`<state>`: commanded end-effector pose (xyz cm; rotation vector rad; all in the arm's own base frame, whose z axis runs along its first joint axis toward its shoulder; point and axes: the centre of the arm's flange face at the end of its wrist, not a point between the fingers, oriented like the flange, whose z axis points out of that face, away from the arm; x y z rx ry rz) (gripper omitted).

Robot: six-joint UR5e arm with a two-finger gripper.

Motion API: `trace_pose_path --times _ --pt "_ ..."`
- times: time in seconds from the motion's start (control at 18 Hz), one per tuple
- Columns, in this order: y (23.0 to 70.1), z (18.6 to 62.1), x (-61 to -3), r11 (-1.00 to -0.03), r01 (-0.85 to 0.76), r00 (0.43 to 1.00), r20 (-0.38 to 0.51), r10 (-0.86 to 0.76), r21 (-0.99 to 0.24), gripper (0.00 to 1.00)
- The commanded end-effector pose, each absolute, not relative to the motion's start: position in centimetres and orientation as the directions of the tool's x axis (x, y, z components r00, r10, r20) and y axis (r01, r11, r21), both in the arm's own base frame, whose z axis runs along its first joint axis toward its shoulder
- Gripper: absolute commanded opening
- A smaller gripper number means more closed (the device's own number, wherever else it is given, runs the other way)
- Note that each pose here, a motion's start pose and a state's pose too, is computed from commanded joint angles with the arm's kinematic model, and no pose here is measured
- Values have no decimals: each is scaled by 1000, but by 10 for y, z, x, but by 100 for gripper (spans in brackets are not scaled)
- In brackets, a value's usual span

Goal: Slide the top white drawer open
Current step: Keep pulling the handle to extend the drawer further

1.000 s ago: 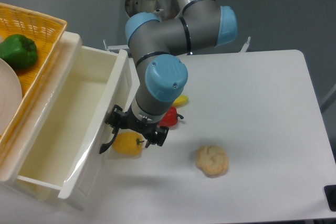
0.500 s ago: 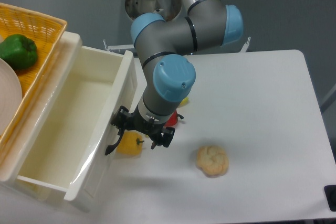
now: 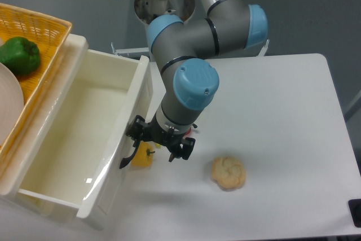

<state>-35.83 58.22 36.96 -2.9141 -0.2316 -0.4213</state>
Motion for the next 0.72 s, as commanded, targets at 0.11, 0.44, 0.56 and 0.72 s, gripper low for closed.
trace_pose_path --times 0.11,0.44,0.56,0.72 --pt "579 369 -364 -969 187 946 294 134 -162 100" --pt "572 370 -374 -968 185 948 289 130 -170 100" --pt "571 371 -379 -967 189 948 288 134 -172 100" --pt "569 370 -384 -966 195 948 287 140 -171 100"
